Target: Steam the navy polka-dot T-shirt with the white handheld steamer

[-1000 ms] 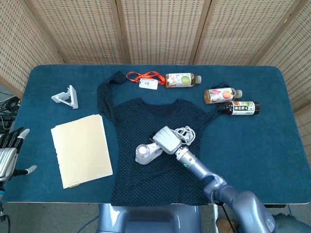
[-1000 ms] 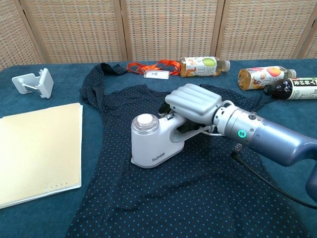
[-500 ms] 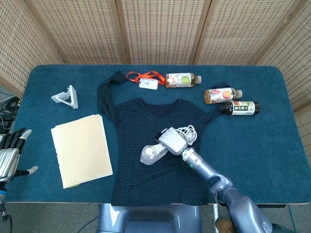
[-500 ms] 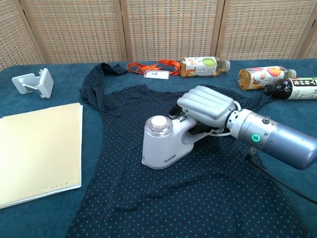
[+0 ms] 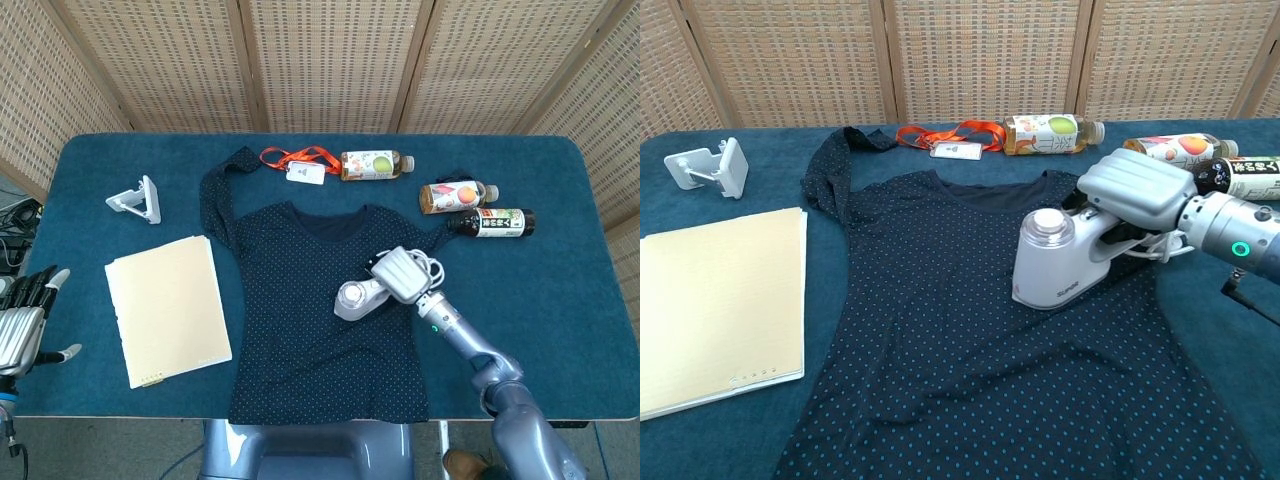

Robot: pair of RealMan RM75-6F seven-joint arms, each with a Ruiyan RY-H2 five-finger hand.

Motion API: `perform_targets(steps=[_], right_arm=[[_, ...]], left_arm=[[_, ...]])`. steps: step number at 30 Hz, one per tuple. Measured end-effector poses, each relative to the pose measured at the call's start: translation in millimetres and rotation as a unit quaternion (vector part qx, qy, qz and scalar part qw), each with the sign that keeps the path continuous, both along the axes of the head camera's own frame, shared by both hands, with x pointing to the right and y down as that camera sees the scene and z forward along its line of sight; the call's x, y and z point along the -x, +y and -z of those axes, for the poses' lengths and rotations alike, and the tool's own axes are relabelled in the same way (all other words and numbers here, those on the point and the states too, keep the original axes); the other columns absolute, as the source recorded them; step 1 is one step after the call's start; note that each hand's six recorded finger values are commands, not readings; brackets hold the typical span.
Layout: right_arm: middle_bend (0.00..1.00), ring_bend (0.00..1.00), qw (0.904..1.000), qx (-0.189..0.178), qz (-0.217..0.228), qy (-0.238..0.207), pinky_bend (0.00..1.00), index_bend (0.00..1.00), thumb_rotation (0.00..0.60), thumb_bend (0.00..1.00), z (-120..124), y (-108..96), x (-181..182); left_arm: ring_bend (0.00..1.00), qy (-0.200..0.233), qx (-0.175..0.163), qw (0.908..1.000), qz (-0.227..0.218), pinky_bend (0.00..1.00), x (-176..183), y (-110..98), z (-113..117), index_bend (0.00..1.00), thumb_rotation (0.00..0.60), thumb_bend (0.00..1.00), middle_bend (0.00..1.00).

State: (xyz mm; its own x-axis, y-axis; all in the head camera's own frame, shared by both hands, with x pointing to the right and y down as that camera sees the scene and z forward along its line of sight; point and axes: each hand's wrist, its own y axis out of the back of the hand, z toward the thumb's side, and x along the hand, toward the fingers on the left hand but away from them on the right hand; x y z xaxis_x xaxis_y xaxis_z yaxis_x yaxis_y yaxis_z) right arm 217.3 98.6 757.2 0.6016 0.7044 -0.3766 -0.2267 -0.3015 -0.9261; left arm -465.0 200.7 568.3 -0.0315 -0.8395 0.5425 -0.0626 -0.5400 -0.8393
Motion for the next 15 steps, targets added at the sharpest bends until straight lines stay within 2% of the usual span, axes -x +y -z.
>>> perform_targets(steps=[8, 15], right_arm=[[0.76, 0.86, 0.9986, 0.007, -0.043, 0.029, 1.0, 0.94, 0.6, 1.0, -1.4, -7.8, -40.2], [0.76, 0.86, 0.9986, 0.02, -0.044, 0.02, 1.0, 0.94, 0.6, 1.0, -3.7, -3.0, -37.8]], left_arm=[[0.0, -0.001, 0.003, 1.0, -0.005, 0.0, -3.0, 0.9, -2.0, 0.0, 0.6, 0.0, 0.0], [0.0, 0.0, 0.003, 1.0, -0.008, 0.0, -5.7, 1.6, -2.2, 0.0, 0.6, 0.0, 0.0]])
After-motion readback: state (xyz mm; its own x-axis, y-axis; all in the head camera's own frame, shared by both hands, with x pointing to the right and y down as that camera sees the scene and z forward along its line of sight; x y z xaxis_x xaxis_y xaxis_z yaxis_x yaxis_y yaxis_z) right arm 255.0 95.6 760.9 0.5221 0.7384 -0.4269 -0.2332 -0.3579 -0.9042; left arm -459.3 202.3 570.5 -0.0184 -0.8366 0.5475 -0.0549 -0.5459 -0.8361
